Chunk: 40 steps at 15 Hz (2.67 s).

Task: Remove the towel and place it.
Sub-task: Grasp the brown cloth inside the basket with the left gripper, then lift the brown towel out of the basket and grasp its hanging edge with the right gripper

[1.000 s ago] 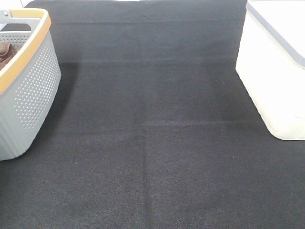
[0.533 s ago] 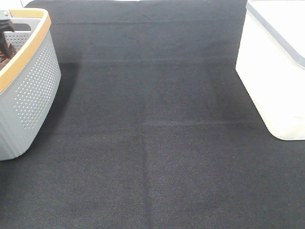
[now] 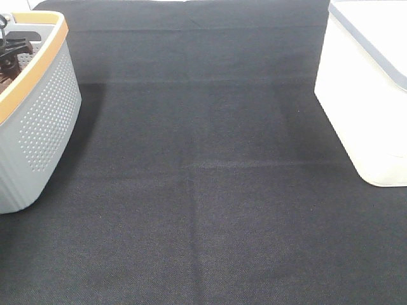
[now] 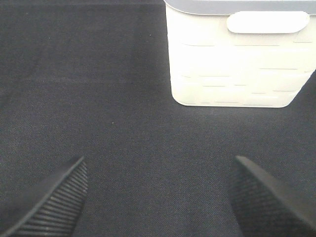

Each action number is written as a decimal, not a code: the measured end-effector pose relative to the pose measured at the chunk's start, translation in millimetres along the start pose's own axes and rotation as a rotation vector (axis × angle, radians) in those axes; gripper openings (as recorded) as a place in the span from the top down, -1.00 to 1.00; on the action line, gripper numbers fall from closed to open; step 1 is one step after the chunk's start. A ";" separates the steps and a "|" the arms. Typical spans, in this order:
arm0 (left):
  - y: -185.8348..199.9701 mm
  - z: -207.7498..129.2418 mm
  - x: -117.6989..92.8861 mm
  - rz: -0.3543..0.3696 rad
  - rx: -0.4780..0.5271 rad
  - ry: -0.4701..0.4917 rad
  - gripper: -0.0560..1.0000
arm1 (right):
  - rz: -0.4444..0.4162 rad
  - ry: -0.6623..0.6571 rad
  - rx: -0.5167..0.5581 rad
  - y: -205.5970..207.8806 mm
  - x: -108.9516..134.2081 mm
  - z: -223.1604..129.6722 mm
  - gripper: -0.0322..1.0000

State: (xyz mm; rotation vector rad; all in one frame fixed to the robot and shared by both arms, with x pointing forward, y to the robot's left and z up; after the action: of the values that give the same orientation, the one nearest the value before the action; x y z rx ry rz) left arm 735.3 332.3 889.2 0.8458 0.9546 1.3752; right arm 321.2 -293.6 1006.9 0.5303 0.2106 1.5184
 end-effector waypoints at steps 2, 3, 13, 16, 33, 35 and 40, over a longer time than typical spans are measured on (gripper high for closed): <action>-4.4 1.3 0.2 -0.001 0.008 0.000 -0.09 | 0.000 0.000 0.000 0.0 0.0 0.0 -0.51; -9.2 -1.2 0.3 -0.003 0.030 0.000 -0.08 | 0.000 0.000 0.000 0.0 0.0 0.0 -0.51; -13.6 -13.8 10.4 0.044 0.130 -0.045 0.88 | 0.000 0.000 0.000 0.0 0.0 0.0 -0.51; -11.0 -11.8 13.1 0.058 0.129 -0.056 0.89 | 0.000 0.000 0.000 0.0 0.0 0.0 -0.51; 177.8 53.3 -14.1 0.008 -0.265 -0.131 0.89 | 0.001 0.000 0.000 0.0 0.2 0.0 -0.51; 223.8 59.1 -30.0 -0.049 -0.386 -0.144 0.89 | 0.001 0.000 0.000 0.0 0.2 0.0 -0.51; 333.3 73.1 -65.5 -0.197 -0.734 -0.142 0.89 | 0.001 0.000 0.000 0.0 0.2 0.0 -0.51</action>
State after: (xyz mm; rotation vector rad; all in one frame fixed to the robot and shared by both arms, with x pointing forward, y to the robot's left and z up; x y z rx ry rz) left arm 670.9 283.2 1227.0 0.2748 0.3536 1.3315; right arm 321.2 -293.4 1006.9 0.5310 0.2101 1.5191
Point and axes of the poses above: a point on each arm's last joint axis where the gripper is mounted, y pointing back along that axis away from the gripper, x along the wrist's bending axis when the last joint is at zero, z = x × y, the point moved 10 cm from there along -y, pointing out along that axis toward the gripper, and after that the axes turned 13 degrees about -y, right-handed, at the moved point
